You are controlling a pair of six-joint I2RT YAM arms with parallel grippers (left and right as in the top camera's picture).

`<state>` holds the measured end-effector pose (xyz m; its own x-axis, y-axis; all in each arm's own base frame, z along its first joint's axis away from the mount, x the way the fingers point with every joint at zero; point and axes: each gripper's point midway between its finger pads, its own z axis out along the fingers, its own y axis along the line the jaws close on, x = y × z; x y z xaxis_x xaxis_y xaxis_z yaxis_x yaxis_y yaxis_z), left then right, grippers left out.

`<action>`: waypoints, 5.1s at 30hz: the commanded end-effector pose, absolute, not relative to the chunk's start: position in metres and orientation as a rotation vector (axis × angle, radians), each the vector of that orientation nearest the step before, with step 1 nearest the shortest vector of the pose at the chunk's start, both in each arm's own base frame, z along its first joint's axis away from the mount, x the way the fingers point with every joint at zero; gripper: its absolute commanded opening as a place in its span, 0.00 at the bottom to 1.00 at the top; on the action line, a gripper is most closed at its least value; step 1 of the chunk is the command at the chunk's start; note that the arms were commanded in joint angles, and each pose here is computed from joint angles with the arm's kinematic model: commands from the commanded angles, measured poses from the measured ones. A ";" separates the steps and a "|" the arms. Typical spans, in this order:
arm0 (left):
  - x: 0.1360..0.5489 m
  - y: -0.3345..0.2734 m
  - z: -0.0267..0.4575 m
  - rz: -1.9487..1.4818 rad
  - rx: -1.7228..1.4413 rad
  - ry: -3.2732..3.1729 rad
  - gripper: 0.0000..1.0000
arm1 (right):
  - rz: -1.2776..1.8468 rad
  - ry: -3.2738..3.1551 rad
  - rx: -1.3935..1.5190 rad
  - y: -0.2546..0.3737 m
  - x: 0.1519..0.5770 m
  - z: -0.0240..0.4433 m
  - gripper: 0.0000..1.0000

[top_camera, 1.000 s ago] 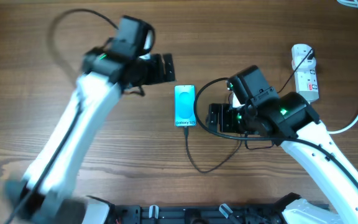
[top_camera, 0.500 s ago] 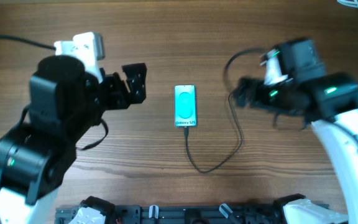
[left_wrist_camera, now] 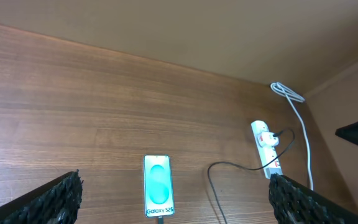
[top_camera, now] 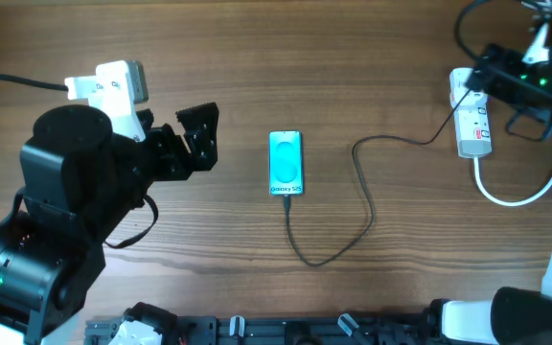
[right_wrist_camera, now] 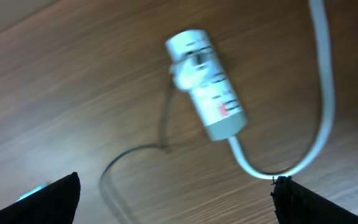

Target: Plug charger to phone and switch on socket

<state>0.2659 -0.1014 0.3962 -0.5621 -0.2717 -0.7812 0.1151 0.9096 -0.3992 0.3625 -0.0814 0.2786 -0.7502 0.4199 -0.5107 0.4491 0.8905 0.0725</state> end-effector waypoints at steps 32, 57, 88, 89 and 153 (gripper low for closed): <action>0.276 -0.102 0.388 -0.483 -0.120 2.138 1.00 | -0.051 2.629 1.138 -0.216 0.413 0.094 1.00; 0.276 -0.102 0.388 -0.483 -0.120 2.138 1.00 | 0.053 2.789 1.101 -0.202 0.416 0.018 1.00; 0.276 -0.102 0.388 -0.483 -0.120 2.139 1.00 | 0.187 2.810 1.110 -0.189 0.422 -0.010 1.00; 0.276 -0.102 0.388 -0.483 -0.120 2.139 1.00 | 0.187 2.811 1.110 -0.189 0.422 -0.010 1.00; 0.276 -0.102 0.388 -0.483 -0.120 2.138 1.00 | 0.240 2.517 0.721 -0.063 0.307 0.232 1.00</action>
<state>0.2742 -0.1046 0.3874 -0.5860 -0.2627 -0.7666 0.1032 0.9141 -0.3921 0.3272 -0.0867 0.2293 -0.7252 0.5690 -0.3876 0.4919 0.8221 0.2865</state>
